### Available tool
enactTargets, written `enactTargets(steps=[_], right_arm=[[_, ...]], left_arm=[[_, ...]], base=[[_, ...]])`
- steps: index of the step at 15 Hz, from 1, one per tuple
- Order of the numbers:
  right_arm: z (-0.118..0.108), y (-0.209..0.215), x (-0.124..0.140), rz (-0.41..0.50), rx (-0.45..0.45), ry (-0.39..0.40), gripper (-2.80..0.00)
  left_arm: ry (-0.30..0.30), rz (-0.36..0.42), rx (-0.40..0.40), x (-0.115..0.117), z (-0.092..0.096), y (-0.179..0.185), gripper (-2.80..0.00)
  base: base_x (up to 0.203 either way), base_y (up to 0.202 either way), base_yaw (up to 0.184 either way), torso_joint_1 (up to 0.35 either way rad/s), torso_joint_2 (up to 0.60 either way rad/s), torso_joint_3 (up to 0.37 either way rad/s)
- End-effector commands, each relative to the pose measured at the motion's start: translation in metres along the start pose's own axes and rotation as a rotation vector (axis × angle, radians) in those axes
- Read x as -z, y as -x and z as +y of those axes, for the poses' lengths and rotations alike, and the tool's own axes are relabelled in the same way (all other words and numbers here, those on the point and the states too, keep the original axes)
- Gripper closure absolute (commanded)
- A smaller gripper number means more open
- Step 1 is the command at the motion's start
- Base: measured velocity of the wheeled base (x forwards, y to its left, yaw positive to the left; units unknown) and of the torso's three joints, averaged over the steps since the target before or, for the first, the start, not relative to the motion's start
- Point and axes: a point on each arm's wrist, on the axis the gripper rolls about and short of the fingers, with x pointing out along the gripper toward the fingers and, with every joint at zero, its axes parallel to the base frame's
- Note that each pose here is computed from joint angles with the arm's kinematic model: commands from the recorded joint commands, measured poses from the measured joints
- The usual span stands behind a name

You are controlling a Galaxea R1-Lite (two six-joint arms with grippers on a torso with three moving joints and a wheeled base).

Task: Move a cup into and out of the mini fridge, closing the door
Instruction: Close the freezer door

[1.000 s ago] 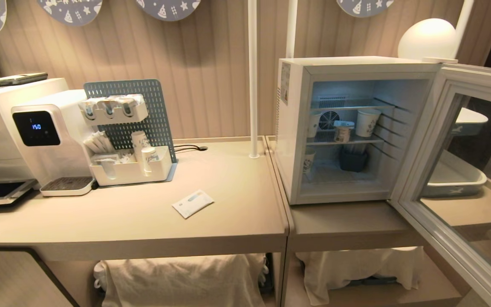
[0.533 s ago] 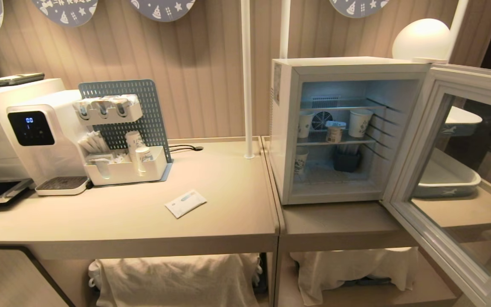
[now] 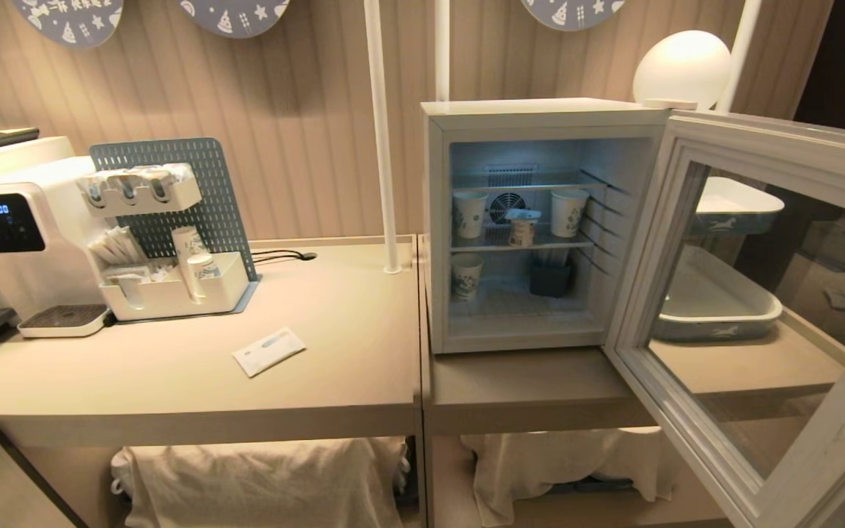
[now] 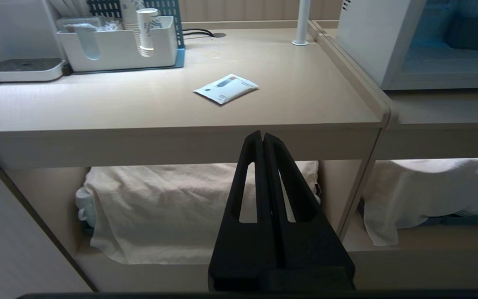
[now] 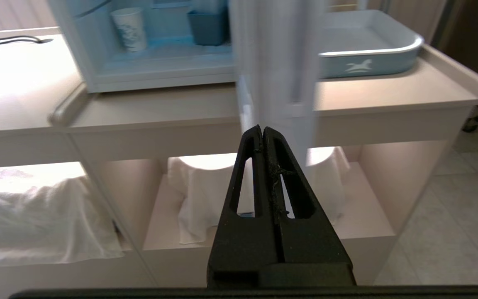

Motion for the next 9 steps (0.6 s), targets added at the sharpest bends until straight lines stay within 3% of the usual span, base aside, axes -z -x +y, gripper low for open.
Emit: enactTargets(steps=[1, 9], right_arm=[[0.0000, -0.0002, 0.0000, 0.002, 0.000, 0.000, 0.00], [0.0000, -0.0001, 0.0000, 0.002, 0.000, -0.001, 0.00]], left_arm=[[0.001, 0.000, 0.000, -0.0001, 0.0000, 0.0000, 0.00], [0.001, 0.000, 0.000, -0.0001, 0.0000, 0.0000, 0.00]], base=[[0.000, -0.187, 0.000, 0.002, 0.00, 0.006], [0.000, -0.192, 0.000, 0.004, 0.00, 0.001]])
